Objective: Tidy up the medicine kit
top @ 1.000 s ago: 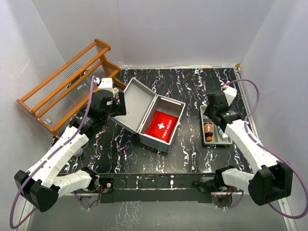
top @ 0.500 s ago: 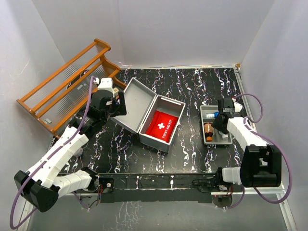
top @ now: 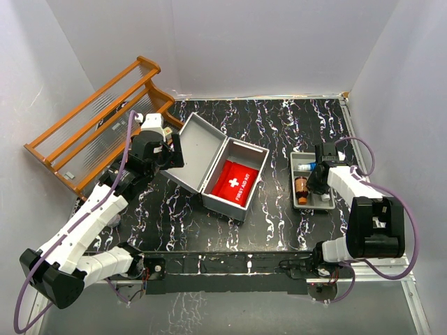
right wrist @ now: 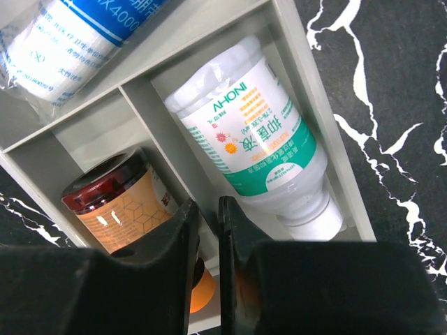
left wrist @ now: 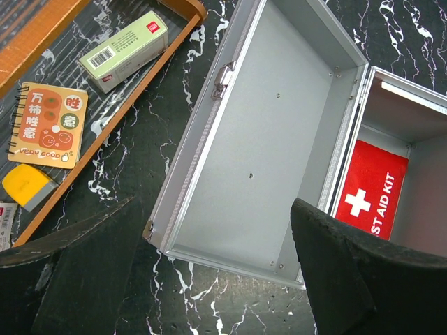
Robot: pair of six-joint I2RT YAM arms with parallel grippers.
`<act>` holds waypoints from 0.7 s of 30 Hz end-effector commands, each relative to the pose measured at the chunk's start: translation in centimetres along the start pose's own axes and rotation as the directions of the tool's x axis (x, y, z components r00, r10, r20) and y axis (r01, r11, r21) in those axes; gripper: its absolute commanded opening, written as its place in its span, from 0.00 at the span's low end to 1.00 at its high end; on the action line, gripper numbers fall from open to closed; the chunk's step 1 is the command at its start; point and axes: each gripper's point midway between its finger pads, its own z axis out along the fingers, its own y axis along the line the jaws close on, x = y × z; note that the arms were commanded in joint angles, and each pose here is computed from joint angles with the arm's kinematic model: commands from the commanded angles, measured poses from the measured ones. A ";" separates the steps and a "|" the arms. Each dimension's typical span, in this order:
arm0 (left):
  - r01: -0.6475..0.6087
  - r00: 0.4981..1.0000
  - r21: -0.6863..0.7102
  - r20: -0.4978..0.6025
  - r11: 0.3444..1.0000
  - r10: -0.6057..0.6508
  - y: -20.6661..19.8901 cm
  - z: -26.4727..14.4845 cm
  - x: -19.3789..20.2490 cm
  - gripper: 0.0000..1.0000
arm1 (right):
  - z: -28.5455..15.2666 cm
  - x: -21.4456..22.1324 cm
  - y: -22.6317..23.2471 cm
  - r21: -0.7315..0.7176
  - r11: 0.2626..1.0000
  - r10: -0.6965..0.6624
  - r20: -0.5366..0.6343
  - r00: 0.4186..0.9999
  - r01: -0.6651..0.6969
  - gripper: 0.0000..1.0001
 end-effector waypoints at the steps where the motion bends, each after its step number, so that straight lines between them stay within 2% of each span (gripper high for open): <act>1: 0.016 0.999 -0.010 0.034 1.000 -0.015 0.6 -0.8 -0.9 0.85 | 0.0 -1.3 1.5 -0.052 0.999 0.006 0.020 1.000 -0.005 0.14; 7: 0.020 0.999 -0.002 0.030 1.000 -0.020 0.3 -0.6 -0.9 0.85 | 0.6 -1.7 2.3 -0.069 0.998 -0.008 0.001 1.000 0.009 0.23; 14: 0.022 0.999 0.000 0.025 1.000 -0.022 0.3 -0.5 -0.8 0.85 | 1.6 -2.0 2.8 -0.060 0.998 -0.030 0.000 1.000 0.030 0.23; 17: 0.021 0.999 0.001 0.027 1.000 -0.021 0.2 -0.5 -0.8 0.85 | 1.8 -1.9 3.0 -0.060 0.997 -0.046 -0.002 0.999 0.045 0.18; 21: 0.021 0.999 0.000 0.028 1.000 -0.021 0.3 -0.5 -0.9 0.85 | 1.6 -1.7 3.7 -0.062 0.995 -0.074 -0.001 0.997 0.074 0.02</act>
